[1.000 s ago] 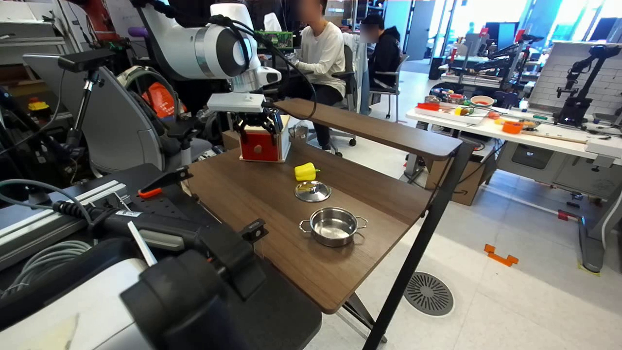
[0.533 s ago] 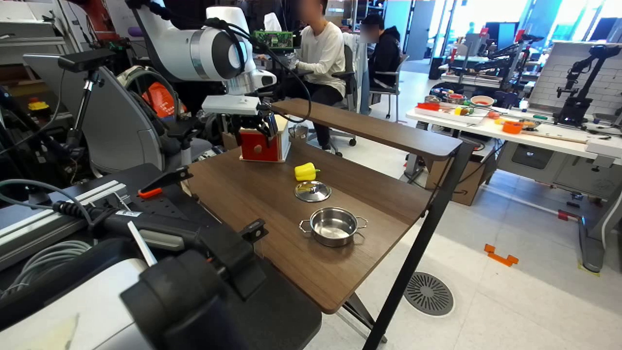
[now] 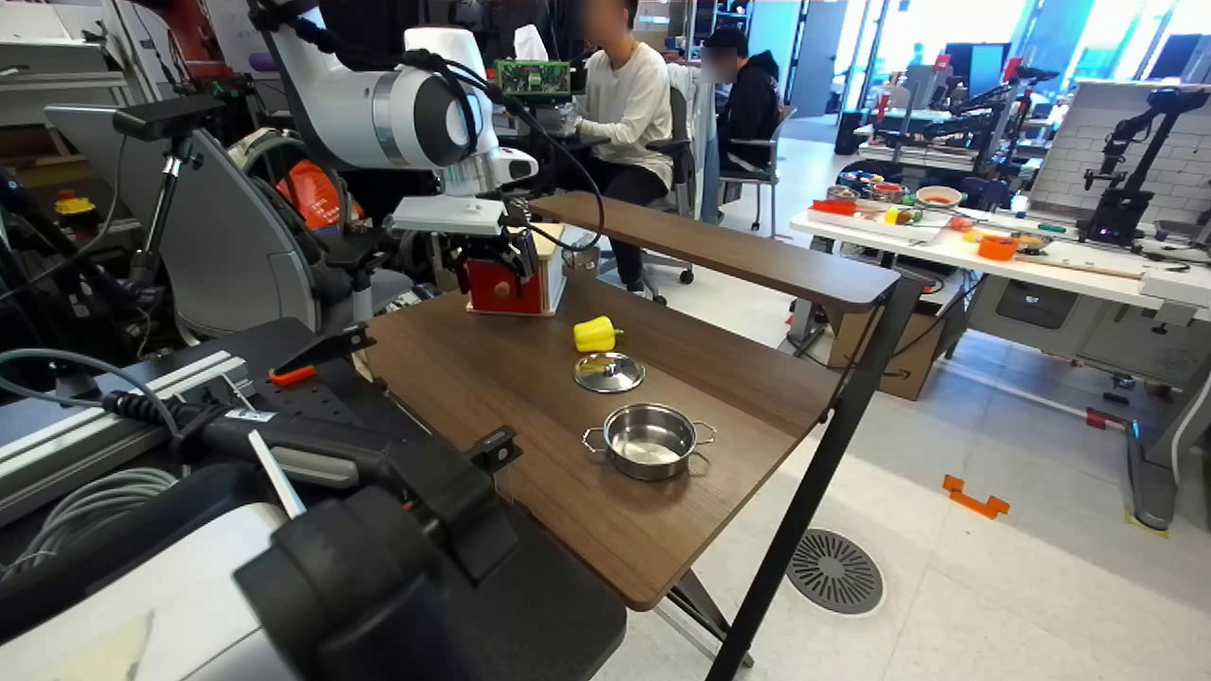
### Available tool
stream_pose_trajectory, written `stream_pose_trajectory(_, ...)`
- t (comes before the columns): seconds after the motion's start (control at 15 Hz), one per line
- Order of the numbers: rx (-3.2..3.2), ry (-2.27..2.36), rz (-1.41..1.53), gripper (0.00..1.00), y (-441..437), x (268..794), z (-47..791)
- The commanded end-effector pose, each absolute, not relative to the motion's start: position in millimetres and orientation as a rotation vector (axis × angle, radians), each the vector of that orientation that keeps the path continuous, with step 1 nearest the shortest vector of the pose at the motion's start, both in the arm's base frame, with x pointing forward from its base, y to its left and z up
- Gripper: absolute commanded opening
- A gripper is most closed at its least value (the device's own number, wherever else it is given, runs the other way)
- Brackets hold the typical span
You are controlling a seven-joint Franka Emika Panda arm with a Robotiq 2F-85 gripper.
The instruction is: Open the drawer on the desk
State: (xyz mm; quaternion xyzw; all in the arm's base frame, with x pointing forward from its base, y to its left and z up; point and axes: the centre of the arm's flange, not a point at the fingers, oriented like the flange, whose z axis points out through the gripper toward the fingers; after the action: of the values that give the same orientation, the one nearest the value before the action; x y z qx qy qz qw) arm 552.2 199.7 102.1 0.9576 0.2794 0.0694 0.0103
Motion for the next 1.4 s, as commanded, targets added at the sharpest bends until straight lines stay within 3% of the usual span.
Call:
stream_pose_trajectory(0.0,3.007,0.849,0.21,0.74,207.3,560.8,93.8)
stream_pose_trajectory(0.13,3.004,0.847,0.222,0.7,209.3,563.5,91.9)
stream_pose_trajectory(0.73,3.002,0.837,0.255,0.02,213.5,577.1,91.5)
stream_pose_trajectory(0.8,3.003,0.838,0.253,0.07,214.0,577.7,89.9)
stream_pose_trajectory(1.33,3.005,0.838,0.245,0.07,208.2,568.6,96.4)
